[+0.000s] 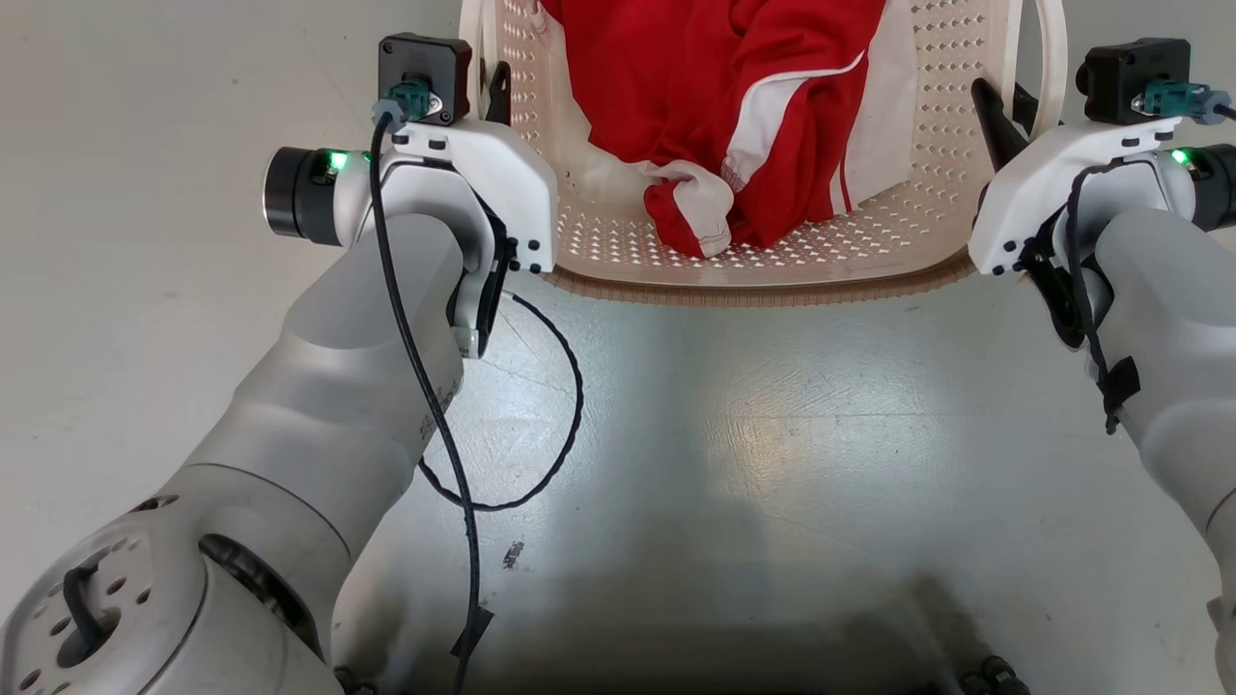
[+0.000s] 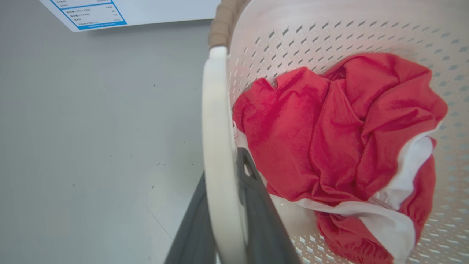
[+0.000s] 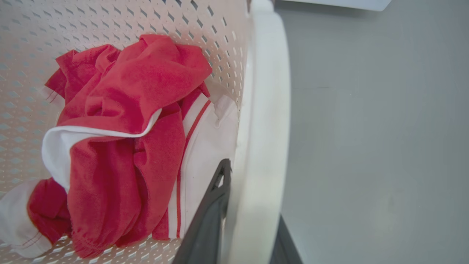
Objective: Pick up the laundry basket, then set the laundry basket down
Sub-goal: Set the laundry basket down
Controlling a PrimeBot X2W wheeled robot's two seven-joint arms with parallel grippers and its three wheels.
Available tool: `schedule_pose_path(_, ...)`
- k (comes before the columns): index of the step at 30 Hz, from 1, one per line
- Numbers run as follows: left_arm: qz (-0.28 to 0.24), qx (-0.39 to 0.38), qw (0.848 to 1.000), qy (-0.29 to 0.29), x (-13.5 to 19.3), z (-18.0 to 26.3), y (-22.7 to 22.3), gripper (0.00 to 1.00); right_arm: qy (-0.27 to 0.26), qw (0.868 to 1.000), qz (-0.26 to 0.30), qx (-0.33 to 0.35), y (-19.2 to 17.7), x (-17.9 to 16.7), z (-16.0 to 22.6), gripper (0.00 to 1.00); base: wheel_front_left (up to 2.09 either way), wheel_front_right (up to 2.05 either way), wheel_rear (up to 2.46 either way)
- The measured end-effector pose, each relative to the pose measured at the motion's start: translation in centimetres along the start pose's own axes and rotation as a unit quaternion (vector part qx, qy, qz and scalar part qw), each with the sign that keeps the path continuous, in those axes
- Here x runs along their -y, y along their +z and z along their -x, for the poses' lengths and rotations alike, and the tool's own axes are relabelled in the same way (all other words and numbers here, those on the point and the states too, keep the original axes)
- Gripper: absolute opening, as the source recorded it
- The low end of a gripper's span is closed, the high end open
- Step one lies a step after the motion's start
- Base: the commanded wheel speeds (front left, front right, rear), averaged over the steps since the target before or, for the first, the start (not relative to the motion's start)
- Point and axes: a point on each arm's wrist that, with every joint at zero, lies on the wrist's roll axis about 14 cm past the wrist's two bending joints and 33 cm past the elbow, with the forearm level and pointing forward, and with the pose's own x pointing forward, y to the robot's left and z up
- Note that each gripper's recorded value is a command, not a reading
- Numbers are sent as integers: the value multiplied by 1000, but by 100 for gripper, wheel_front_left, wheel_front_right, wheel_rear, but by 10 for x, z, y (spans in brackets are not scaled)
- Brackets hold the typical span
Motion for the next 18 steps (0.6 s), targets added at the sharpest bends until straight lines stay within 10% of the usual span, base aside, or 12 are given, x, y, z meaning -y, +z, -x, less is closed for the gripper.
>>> schedule_pose_path(18, 6, 0, 1000, 4, -4, -2, 0, 0, 3, 1000, -8, 1, -2, -3, -3, 0, 0, 0, 0)
